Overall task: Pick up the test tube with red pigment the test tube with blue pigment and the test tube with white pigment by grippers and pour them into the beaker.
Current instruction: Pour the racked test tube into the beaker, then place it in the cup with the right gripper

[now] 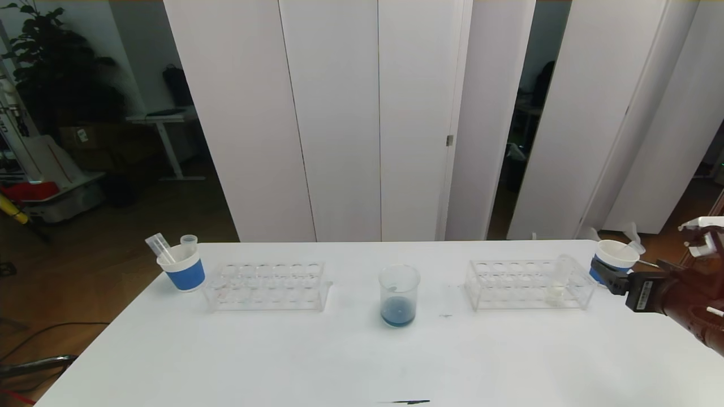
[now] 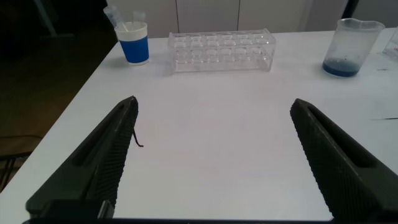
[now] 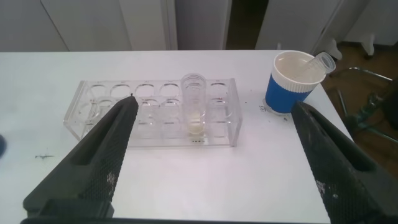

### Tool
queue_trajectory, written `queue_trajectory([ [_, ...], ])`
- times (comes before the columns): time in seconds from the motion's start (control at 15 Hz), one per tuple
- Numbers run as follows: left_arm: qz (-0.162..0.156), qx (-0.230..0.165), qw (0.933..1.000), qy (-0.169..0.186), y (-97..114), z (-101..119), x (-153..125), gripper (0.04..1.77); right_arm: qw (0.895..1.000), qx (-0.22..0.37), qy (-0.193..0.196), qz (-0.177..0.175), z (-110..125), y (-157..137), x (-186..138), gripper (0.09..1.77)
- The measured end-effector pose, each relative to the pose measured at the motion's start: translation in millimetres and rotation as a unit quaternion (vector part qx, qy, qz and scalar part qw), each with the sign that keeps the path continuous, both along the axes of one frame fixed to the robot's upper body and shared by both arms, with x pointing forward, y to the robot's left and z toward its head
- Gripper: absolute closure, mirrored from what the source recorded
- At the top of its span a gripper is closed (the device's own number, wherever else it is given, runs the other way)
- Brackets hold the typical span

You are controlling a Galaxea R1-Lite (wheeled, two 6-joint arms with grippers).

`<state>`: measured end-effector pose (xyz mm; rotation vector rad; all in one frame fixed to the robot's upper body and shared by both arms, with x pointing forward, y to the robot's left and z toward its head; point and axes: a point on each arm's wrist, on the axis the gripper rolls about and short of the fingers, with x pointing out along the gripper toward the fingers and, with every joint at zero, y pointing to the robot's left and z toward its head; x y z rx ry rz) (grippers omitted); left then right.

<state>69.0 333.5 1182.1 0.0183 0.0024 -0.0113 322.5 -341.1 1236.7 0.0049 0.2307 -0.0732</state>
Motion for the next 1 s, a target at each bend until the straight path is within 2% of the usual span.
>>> queue_trajectory([
  [0.47,0.0,0.0,1.0,0.0,0.0,0.0,0.0,0.06,0.999,0.0,0.045,0.009,-49.0,4.3,36.2,0.11],
  [1.0,0.0,0.0,1.0,0.0,0.0,0.0,0.0,0.06,0.999,-0.004,0.03,0.017,-78.1,9.0,82.9,0.11],
])
